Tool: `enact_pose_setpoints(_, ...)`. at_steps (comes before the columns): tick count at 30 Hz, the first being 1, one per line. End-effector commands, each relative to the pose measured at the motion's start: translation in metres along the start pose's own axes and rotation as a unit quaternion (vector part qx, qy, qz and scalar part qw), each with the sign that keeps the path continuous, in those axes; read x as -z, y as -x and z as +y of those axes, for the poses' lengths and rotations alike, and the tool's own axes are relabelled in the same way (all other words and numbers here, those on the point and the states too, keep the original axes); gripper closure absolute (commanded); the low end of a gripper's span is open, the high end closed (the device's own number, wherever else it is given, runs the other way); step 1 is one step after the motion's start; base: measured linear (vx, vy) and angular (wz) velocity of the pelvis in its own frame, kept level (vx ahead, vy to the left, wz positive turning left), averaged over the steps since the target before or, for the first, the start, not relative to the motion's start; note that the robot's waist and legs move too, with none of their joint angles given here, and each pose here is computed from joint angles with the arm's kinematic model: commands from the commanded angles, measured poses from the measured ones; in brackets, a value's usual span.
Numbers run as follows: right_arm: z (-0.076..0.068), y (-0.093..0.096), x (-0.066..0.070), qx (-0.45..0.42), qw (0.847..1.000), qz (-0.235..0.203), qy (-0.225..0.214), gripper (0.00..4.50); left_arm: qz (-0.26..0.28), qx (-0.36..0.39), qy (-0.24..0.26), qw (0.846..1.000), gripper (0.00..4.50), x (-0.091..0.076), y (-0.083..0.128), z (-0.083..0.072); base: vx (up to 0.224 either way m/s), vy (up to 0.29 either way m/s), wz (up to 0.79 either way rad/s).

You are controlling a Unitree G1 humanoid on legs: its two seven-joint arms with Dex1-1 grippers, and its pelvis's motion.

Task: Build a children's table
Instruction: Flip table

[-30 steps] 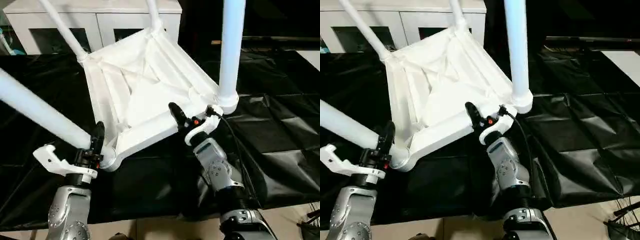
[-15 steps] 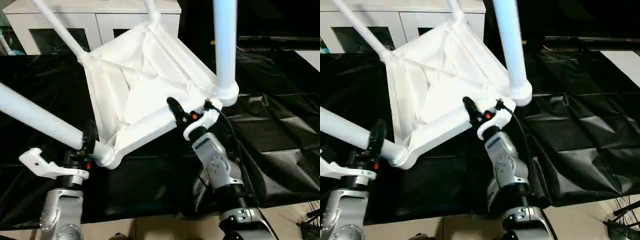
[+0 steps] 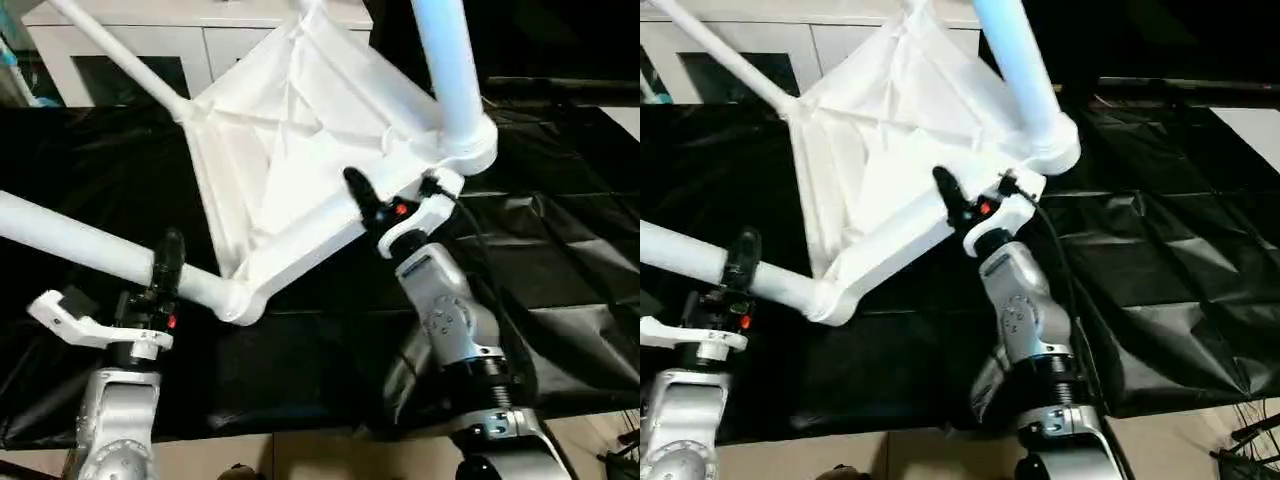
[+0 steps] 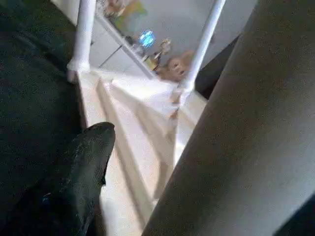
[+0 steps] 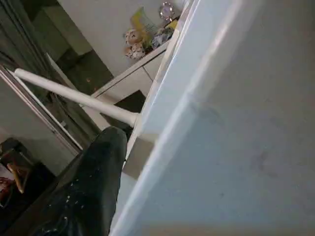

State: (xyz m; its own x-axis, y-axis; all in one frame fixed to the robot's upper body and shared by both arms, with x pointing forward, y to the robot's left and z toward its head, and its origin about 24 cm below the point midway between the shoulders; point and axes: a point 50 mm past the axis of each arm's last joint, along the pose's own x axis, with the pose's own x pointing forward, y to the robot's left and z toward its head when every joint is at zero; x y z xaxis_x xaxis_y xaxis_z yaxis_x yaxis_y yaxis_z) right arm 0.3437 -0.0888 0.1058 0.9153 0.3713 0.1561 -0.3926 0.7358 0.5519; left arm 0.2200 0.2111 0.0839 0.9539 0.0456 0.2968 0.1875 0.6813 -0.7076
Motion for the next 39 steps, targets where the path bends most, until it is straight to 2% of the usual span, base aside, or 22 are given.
enact_pose_setpoints(1, -0.043, 0.023, -0.049, 0.075, 0.988, -0.065, 0.117, 1.86, -0.089, -0.060, -0.022, 0.994, 0.16, -0.044, 0.016, 0.023, 0.000, 0.000, 0.00)
enact_pose_setpoints(3, -0.044, 0.024, -0.050, 0.076, 0.987, -0.065, 0.124, 1.86, -0.089, -0.061, -0.022, 0.994, 0.16, -0.045, 0.016, 0.024, 0.000, 0.000, 0.00)
enact_pose_setpoints(6, -0.049, 0.029, -0.053, 0.092, 0.984, -0.063, 0.140, 1.86, -0.104, -0.057, 0.014, 0.993, 0.16, -0.051, 0.016, 0.026, 0.000, 0.000, 0.00)
enact_pose_setpoints(11, -0.055, 0.035, -0.058, 0.099, 0.980, -0.058, 0.165, 1.86, -0.106, -0.057, -0.001, 0.993, 0.16, -0.058, 0.017, 0.030, 0.000, 0.000, 0.00)
enact_pose_setpoints(15, -0.062, 0.044, -0.069, 0.098, 0.971, -0.045, 0.215, 1.86, -0.135, -0.086, -0.031, 0.987, 0.16, -0.082, 0.020, 0.046, 0.000, 0.000, 0.00)
enact_pose_setpoints(17, -0.063, 0.045, -0.070, 0.097, 0.970, -0.045, 0.220, 1.86, -0.136, -0.087, -0.033, 0.986, 0.16, -0.084, 0.020, 0.047, 0.000, 0.000, 0.00)
enact_pose_setpoints(22, -0.067, 0.052, -0.083, 0.103, 0.963, -0.045, 0.247, 1.86, -0.177, -0.144, -0.078, 0.971, 0.16, -0.112, 0.028, 0.070, 0.000, 0.000, 0.00)
enact_pose_setpoints(26, -0.068, 0.054, -0.086, 0.111, 0.960, -0.042, 0.255, 1.93, -0.177, -0.148, -0.091, 0.969, 0.16, -0.118, 0.029, 0.073, 0.000, 0.000, 0.00)
enact_pose_setpoints(27, -0.068, 0.054, -0.087, 0.113, 0.959, -0.040, 0.257, 2.10, -0.175, -0.147, -0.093, 0.969, 0.16, -0.119, 0.030, 0.073, 0.000, 0.000, 0.00)
enact_pose_setpoints(30, -0.069, 0.055, -0.088, 0.125, 0.955, -0.029, 0.268, 2.19, -0.180, -0.148, -0.105, 0.967, 0.16, -0.123, 0.029, 0.075, 0.000, 0.000, 0.00)
enact_pose_setpoints(35, -0.068, 0.055, -0.089, 0.126, 0.953, -0.026, 0.273, 2.23, -0.171, -0.135, -0.119, 0.969, 0.16, -0.123, 0.026, 0.073, 0.000, 0.000, 0.00)
enact_pose_setpoints(36, -0.067, 0.055, -0.090, 0.126, 0.952, -0.025, 0.276, 2.23, -0.138, -0.104, -0.151, 0.973, 0.16, -0.119, 0.019, 0.066, 0.000, 0.000, 0.00)
enact_pose_setpoints(38, -0.067, 0.055, -0.090, 0.125, 0.952, -0.023, 0.277, 2.25, -0.116, -0.087, -0.165, 0.976, 0.16, -0.116, 0.016, 0.062, 0.000, 0.000, 0.00)
enact_pose_setpoints(39, -0.066, 0.055, -0.090, 0.124, 0.951, -0.018, 0.281, 2.25, -0.086, -0.067, -0.191, 0.976, 0.16, -0.110, 0.012, 0.058, 0.000, 0.000, 0.00)
